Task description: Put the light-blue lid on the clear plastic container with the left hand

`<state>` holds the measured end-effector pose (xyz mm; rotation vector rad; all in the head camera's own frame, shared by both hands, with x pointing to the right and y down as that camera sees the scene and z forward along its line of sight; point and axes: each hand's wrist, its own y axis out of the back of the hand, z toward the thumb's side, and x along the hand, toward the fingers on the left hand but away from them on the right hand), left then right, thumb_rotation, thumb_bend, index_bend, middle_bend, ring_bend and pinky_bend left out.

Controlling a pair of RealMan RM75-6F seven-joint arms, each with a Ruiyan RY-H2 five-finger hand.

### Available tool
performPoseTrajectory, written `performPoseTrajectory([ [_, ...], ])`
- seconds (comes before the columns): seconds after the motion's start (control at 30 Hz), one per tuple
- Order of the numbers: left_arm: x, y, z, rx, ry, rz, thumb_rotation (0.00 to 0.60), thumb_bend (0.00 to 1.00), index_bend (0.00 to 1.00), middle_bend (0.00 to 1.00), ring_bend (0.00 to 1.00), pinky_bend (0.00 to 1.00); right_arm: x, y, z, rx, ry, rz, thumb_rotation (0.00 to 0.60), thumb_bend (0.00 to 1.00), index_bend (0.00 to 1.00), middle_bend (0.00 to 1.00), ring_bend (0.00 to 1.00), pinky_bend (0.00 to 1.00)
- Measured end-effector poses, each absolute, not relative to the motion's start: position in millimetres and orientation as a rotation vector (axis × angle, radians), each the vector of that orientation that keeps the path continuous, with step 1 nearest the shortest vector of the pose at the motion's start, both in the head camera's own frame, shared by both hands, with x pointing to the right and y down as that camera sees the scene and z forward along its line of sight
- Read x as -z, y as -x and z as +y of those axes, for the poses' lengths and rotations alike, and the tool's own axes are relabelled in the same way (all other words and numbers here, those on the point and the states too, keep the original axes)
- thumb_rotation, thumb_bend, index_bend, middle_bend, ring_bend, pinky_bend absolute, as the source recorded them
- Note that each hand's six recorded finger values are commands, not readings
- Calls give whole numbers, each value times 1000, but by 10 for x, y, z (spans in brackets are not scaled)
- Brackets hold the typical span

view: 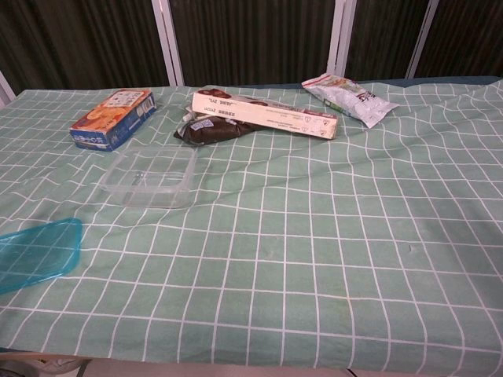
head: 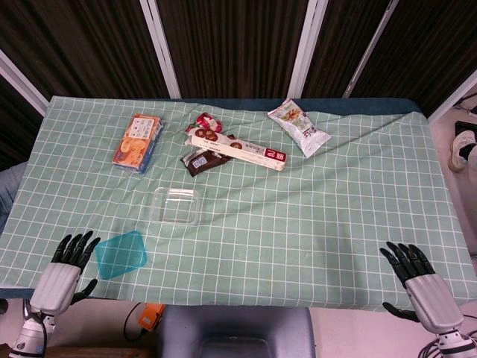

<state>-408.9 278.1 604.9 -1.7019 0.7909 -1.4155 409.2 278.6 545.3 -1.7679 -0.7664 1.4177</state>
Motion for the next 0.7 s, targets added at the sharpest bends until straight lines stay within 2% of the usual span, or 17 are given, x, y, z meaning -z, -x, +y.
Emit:
performPoseTrajectory([
  [0.23, -6188, 3956, 2762, 1352, 1850, 800, 600, 210, 0, 0, 0, 8, -5461, -4103, 2768, -1425, 1771, -772, 600, 184, 9, 156, 0, 0],
  [0.57, -6839, 3765, 2641, 1438, 2029, 768, 600, 201, 0, 0, 0, 10, -5438, -4122, 2755, -1417, 1784, -783, 600, 185, 12, 155, 0, 0],
  [0.7, -6955, 3728, 2534, 1470, 2047, 767, 600, 202, 0, 0, 0, 10, -5440, -4125, 2747, -1417, 1785, -784, 600, 184, 12, 155, 0, 0],
])
